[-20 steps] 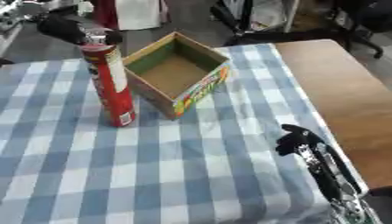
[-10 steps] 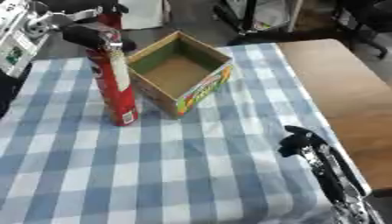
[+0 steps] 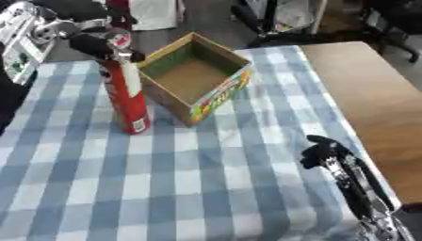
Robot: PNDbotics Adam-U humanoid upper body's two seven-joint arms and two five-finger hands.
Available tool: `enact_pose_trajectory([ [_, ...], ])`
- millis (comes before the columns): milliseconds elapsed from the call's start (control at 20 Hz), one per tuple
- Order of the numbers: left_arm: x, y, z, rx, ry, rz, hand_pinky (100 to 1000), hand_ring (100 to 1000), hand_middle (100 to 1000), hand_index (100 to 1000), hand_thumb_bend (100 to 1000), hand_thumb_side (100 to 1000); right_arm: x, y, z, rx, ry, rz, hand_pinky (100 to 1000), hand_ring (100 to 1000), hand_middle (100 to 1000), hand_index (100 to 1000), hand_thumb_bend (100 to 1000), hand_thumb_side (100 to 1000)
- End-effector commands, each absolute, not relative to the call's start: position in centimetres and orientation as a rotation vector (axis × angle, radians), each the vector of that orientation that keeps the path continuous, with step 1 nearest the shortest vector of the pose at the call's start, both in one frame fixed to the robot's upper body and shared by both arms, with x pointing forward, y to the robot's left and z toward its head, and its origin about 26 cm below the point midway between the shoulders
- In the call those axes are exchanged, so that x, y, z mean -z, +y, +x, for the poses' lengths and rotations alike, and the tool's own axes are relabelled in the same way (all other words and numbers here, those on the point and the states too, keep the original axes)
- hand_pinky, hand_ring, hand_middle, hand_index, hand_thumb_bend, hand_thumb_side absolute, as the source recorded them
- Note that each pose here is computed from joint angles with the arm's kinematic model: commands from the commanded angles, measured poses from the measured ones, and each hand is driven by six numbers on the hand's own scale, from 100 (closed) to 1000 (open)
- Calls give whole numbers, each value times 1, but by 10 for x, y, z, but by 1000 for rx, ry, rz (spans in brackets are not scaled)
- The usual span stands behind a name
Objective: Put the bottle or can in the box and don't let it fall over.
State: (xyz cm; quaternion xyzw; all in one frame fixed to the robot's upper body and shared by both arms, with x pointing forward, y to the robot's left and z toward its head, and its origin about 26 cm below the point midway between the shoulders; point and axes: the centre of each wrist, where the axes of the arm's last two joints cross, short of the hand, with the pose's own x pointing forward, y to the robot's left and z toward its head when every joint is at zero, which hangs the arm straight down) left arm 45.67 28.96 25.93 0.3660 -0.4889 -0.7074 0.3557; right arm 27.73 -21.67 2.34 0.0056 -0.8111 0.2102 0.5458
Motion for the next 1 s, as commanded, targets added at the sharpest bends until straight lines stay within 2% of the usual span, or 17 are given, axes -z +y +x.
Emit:
enact_pose_trajectory([
  [50,-270,294,456,1833,-1251,967,837,828,806,986,546,987,-27,-219,279,-510,-1936,4,594,598,585,827,100,910],
  [350,-261,293,456,1851,-1230,933,802,776,761,981,514,970,-28,-219,279,-509,-1937,4,593,597,585,826,100,912],
  [600,-255,291,456,1859,-1240,907,713,710,715,967,414,898,-28,-219,279,-509,-1936,4,593,597,585,825,100,915],
  [750,-251,290,456,1860,-1247,896,643,673,679,951,306,814,-28,-219,280,-509,-1936,3,593,597,584,824,100,916],
  [800,-250,290,456,1859,-1249,893,643,673,679,951,306,814,-28,-219,280,-509,-1936,3,593,597,584,824,100,916],
  [850,-249,290,456,1858,-1251,889,573,632,645,939,199,706,-28,-219,280,-509,-1936,3,593,597,584,824,100,915],
  [1000,-247,289,456,1857,-1264,881,476,571,589,922,100,580,-28,-219,280,-510,-1936,4,593,597,584,823,100,916],
])
